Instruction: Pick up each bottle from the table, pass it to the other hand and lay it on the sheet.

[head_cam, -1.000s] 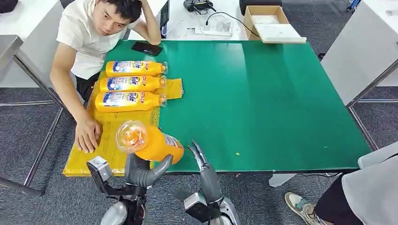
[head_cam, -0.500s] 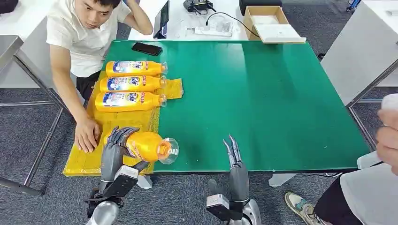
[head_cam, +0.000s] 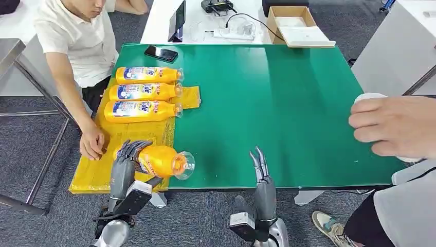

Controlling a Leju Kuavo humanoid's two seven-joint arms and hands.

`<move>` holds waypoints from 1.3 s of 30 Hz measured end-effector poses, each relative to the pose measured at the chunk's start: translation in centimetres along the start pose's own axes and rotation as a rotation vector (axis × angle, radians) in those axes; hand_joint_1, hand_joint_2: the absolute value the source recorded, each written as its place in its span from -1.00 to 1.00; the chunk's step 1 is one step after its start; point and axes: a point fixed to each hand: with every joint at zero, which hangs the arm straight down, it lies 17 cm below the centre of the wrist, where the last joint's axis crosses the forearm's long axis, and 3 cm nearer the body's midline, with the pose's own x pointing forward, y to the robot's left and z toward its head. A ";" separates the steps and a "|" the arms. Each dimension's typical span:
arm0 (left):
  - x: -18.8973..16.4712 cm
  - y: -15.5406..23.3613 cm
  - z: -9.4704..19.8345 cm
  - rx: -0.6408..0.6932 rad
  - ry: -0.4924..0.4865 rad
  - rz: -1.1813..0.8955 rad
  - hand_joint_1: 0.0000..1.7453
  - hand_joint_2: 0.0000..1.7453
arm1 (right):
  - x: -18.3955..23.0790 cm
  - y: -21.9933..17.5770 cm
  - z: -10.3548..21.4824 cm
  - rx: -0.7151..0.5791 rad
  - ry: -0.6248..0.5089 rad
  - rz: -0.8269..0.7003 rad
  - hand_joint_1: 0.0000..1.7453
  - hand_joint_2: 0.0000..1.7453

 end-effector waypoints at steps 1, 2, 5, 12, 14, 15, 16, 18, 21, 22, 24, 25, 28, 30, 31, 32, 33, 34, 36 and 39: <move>0.0 0.0 0.0 0.000 0.000 0.000 1.00 1.00 | 0.0 0.0 0.0 0.000 0.000 0.000 -1.00 -1.00; -0.1 0.0 0.0 -0.001 0.001 -0.001 1.00 1.00 | 0.0 0.0 0.0 0.000 0.000 0.000 -1.00 -1.00; -0.2 -0.1 0.1 -0.003 0.003 -0.002 1.00 1.00 | 0.0 0.0 0.0 -0.001 -0.001 0.000 -1.00 -1.00; -0.8 0.0 -0.3 -0.009 0.002 -0.125 1.00 1.00 | 0.8 -1.2 -0.6 -0.048 -0.014 -0.003 -1.00 -1.00; -1.8 0.4 -0.9 -0.003 0.003 -0.228 1.00 1.00 | 1.6 -2.5 -1.3 -0.094 -0.030 -0.008 -1.00 -1.00; -2.5 0.5 -1.2 -0.005 0.005 -0.278 1.00 1.00 | 2.0 -3.3 -1.7 -0.124 -0.035 -0.015 -1.00 -1.00; -3.3 0.6 -1.6 -0.015 0.014 -0.325 1.00 1.00 | 2.2 -4.1 -2.0 -0.153 -0.034 -0.027 -1.00 -1.00; -5.6 0.1 -2.3 -0.070 0.059 -0.393 1.00 1.00 | 2.3 -5.2 -2.4 -0.189 -0.031 -0.046 -1.00 -1.00; -9.2 -2.1 -2.6 -0.209 0.164 -0.373 1.00 1.00 | 2.2 -5.4 -2.5 -0.202 -0.021 -0.063 -1.00 -1.00; -10.4 -2.7 -2.6 -0.249 0.192 -0.396 1.00 1.00 | 2.2 -5.4 -2.6 -0.203 -0.020 -0.068 -1.00 -1.00; -12.4 -4.3 -3.7 -0.349 0.251 -0.499 1.00 1.00 | 2.1 -4.7 -2.9 -0.188 -0.017 -0.081 -1.00 -1.00; -13.4 -5.2 -4.6 -0.402 0.291 -0.564 1.00 1.00 | 1.9 -4.0 -3.3 -0.178 -0.010 -0.088 -1.00 -1.00; -14.7 -6.1 -6.5 -0.467 0.358 -0.623 1.00 1.00 | 2.0 -2.3 -3.8 -0.154 0.001 -0.114 -1.00 -1.00; -14.9 -6.5 -7.2 -0.491 0.369 -0.632 1.00 1.00 | 1.5 -1.9 -3.6 -0.146 0.017 -0.120 -1.00 -1.00; -15.1 -6.6 -7.3 -0.500 0.375 -0.635 1.00 1.00 | 1.3 -1.8 -3.6 -0.142 0.022 -0.123 -1.00 -1.00; -15.3 -6.9 -7.4 -0.513 0.383 -0.634 1.00 1.00 | 1.2 -1.5 -3.6 -0.136 0.024 -0.127 -1.00 -1.00; -15.4 -6.9 -7.4 -0.522 0.390 -0.636 1.00 1.00 | 1.1 -1.4 -3.6 -0.132 0.027 -0.129 -1.00 -1.00; -15.6 -7.1 -7.4 -0.536 0.396 -0.635 1.00 1.00 | 1.0 -1.2 -3.6 -0.127 0.029 -0.131 -1.00 -1.00; -15.6 -7.7 -7.3 -0.567 0.403 -0.618 1.00 1.00 | 0.8 -1.0 -3.6 -0.120 0.037 -0.135 -1.00 -1.00; -15.1 -8.9 -7.4 -0.625 0.386 -0.557 -0.74 1.00 | 0.5 -0.6 -3.5 -0.110 0.045 -0.143 -1.00 -1.00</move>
